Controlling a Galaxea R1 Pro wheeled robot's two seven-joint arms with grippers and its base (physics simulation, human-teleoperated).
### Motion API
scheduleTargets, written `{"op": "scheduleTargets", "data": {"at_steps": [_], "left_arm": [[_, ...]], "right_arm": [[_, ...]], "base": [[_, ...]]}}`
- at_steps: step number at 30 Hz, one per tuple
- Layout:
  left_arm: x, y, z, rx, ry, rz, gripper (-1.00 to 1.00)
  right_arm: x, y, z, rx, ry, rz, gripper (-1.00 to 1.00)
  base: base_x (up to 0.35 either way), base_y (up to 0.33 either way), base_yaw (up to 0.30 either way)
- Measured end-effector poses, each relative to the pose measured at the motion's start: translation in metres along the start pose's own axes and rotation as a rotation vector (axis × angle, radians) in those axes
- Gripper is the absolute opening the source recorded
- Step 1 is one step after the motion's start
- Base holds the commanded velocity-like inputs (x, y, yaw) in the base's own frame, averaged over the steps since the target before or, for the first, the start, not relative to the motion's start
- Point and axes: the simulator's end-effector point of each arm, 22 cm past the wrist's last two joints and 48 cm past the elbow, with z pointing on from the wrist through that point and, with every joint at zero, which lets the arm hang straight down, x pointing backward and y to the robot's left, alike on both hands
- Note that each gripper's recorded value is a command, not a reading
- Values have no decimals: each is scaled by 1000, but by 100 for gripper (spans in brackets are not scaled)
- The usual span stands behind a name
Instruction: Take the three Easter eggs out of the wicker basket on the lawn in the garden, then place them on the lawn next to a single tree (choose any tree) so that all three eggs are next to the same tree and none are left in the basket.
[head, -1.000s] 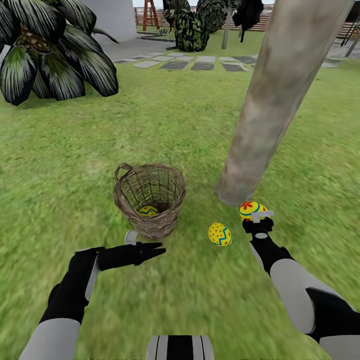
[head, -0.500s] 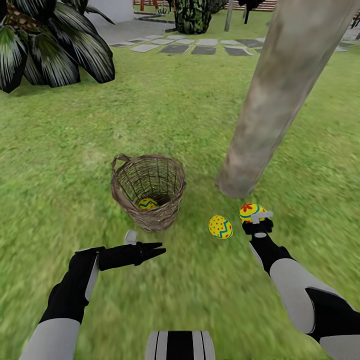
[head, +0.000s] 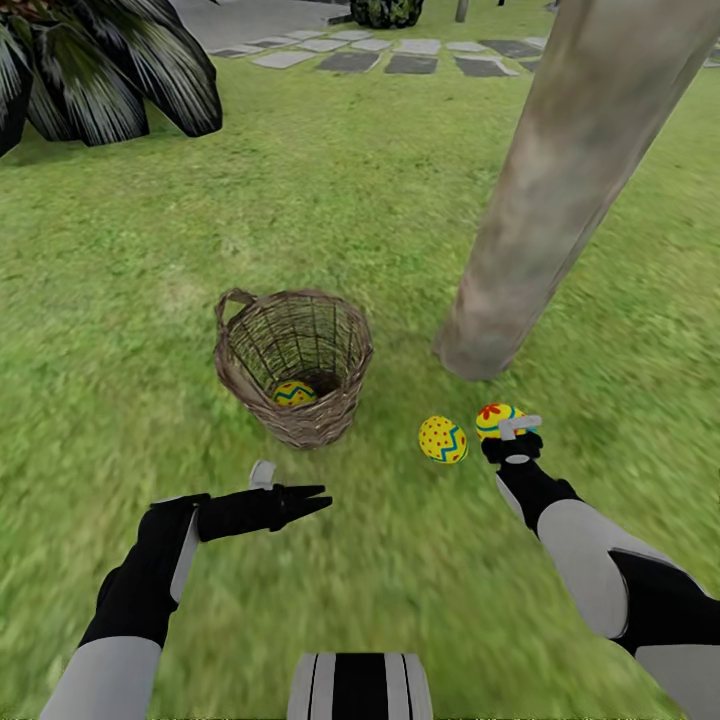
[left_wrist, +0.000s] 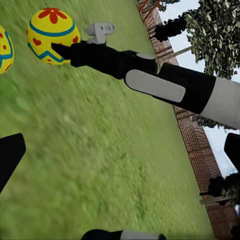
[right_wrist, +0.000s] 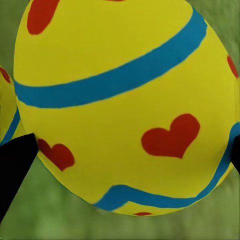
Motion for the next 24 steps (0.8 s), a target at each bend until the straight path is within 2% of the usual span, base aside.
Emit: {"op": "scheduleTargets", "data": {"at_steps": [4, 24], "left_arm": [[5, 7, 1, -2, 4, -14, 100], [32, 41, 4, -15, 22, -93, 100]], "right_arm": [[0, 0, 6, 5, -6, 0, -100], [46, 19, 30, -7, 55, -22, -100]], "base": [[0, 0, 0], [0, 0, 0]]}}
